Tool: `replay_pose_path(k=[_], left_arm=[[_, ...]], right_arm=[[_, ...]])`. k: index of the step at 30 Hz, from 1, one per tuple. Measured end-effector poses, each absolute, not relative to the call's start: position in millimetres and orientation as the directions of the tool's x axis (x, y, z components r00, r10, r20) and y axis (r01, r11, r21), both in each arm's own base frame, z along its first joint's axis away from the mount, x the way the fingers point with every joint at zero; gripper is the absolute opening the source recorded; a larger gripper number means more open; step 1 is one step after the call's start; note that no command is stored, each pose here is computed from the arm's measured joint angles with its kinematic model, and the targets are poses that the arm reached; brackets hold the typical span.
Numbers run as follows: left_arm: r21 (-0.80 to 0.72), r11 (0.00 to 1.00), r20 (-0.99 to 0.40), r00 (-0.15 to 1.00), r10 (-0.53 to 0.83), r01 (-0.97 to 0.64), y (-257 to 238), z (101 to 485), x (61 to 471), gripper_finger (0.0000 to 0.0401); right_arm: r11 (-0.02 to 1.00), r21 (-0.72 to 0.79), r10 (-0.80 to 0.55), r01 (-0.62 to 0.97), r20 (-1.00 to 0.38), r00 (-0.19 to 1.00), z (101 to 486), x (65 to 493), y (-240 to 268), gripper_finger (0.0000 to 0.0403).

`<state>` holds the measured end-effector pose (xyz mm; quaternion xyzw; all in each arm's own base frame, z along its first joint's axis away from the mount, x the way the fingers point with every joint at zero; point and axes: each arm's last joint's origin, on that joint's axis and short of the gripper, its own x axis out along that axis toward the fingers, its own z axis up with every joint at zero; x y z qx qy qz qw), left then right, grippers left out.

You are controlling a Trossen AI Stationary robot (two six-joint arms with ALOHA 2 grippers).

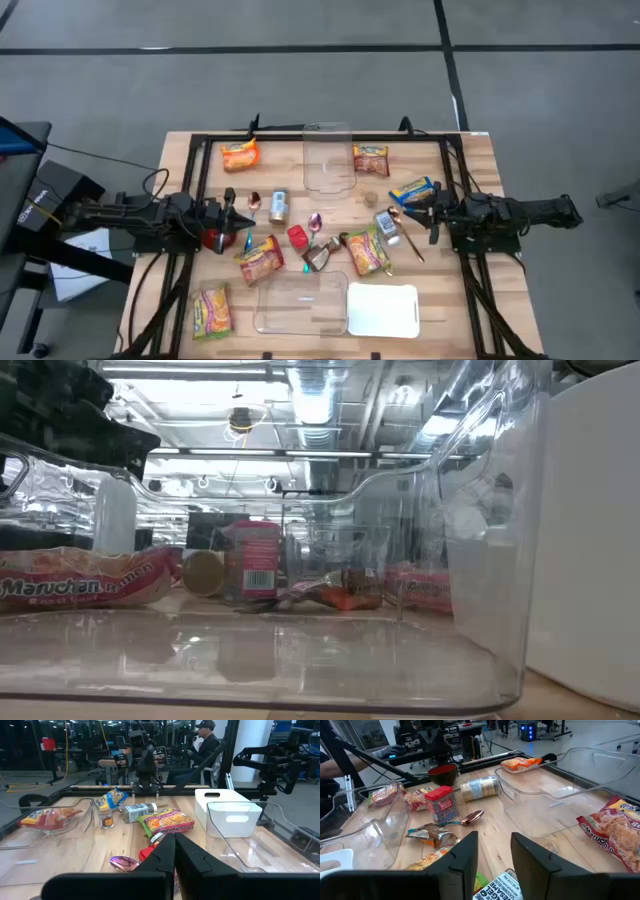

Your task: Pick & Place Food Item

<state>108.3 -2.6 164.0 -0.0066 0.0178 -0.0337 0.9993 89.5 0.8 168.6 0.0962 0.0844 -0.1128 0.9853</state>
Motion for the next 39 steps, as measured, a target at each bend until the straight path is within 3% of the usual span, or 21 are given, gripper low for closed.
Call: replay_pose_path(k=[39], left_arm=[[0.015, 0.998, -0.024, 0.997, -0.068, 0.068, -2.6, 165.1, 108.4, 0.0]], right_arm=[[0.956, 0.17, -0.206, 0.239, -0.188, 0.96, 168.6, 89.5, 0.8, 0.0111]])
